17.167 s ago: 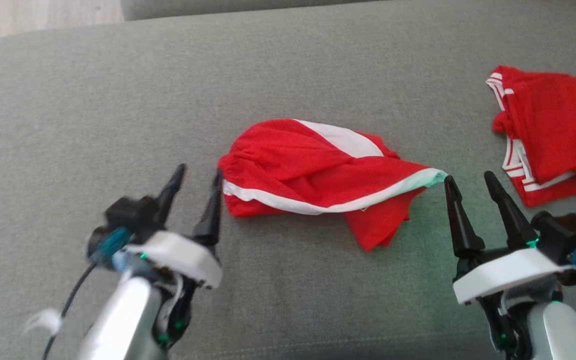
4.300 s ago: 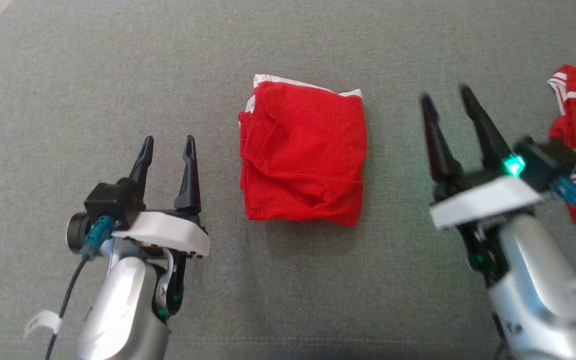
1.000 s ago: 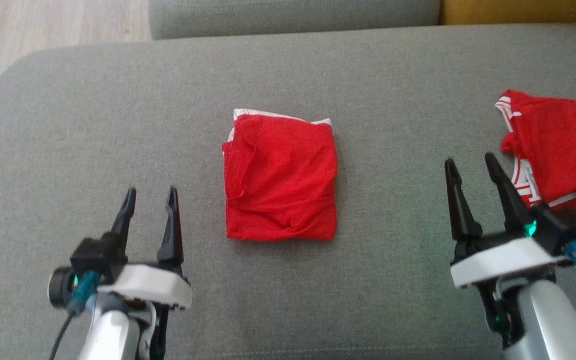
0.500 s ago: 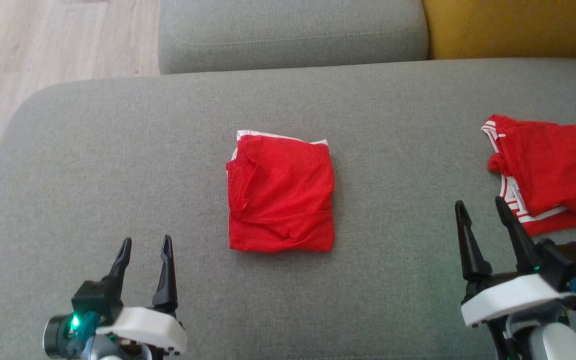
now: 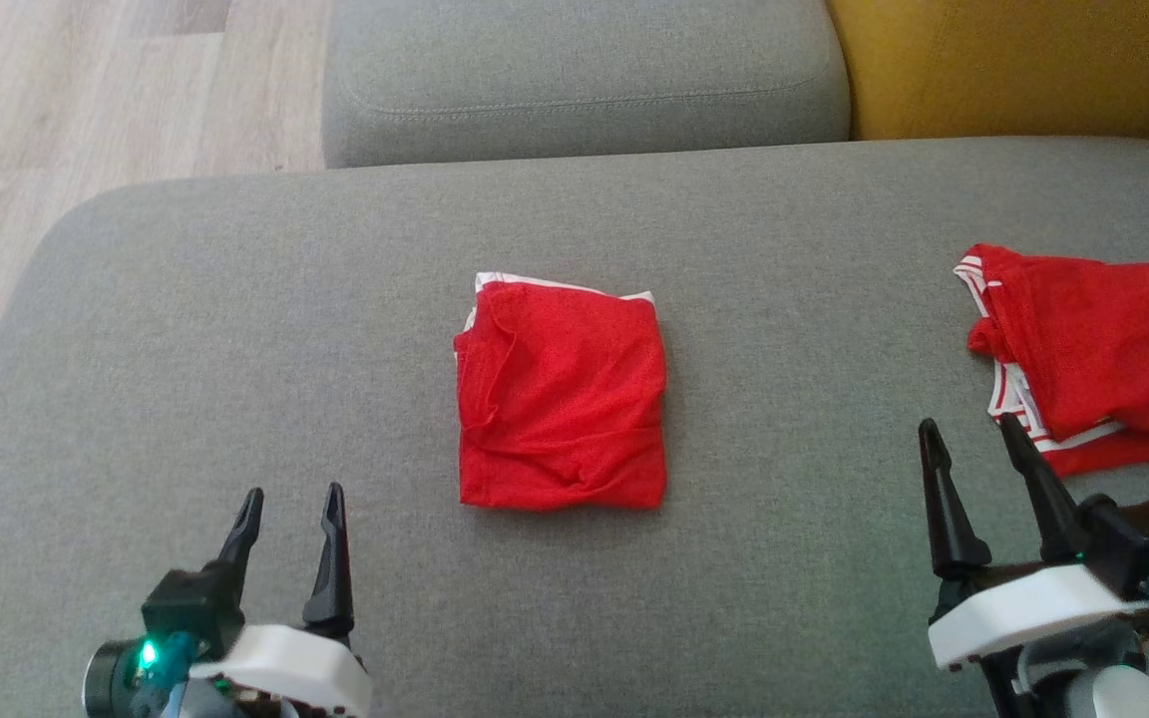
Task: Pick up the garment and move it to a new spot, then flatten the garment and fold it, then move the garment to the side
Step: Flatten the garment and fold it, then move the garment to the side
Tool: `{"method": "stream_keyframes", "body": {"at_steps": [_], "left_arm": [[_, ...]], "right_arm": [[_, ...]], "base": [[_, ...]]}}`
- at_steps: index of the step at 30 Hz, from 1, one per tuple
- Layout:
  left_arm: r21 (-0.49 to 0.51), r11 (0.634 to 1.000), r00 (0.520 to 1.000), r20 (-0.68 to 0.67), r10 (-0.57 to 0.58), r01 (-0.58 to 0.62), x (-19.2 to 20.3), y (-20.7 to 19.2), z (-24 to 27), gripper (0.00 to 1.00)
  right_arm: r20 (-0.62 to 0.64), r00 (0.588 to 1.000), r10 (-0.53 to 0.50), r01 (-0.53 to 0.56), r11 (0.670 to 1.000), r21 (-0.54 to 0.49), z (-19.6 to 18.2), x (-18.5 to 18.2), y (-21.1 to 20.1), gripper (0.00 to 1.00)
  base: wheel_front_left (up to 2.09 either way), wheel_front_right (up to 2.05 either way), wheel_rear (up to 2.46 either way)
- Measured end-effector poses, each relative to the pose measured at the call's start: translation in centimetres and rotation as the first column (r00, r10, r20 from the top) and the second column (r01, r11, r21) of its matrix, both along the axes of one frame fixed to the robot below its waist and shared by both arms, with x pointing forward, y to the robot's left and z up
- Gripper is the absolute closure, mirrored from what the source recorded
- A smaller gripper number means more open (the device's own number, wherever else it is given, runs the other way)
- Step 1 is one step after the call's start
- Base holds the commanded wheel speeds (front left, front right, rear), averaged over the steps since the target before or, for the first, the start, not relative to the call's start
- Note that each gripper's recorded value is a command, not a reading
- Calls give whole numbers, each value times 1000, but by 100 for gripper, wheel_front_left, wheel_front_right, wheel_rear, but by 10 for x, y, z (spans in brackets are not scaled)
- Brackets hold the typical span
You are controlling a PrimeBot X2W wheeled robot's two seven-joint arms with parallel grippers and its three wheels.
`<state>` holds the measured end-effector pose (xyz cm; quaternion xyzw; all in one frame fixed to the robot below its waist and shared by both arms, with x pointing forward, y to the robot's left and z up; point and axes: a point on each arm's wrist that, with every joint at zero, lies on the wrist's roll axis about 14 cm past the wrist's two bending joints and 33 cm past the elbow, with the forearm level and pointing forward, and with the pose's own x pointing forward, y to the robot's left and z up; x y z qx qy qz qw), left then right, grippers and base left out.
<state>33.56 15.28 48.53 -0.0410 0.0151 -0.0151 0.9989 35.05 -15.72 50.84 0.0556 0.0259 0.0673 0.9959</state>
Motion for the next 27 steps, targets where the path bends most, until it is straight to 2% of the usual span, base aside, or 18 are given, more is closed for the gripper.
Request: {"method": "stream_keyframes", "body": {"at_steps": [27], "left_arm": [[6,1000,1000,-10,3,-3,-2,1,-2,0]], "right_arm": [[-9,1000,16,-16,1000,-4,-2,3,6,0]], "base": [[0,0,0]]}}
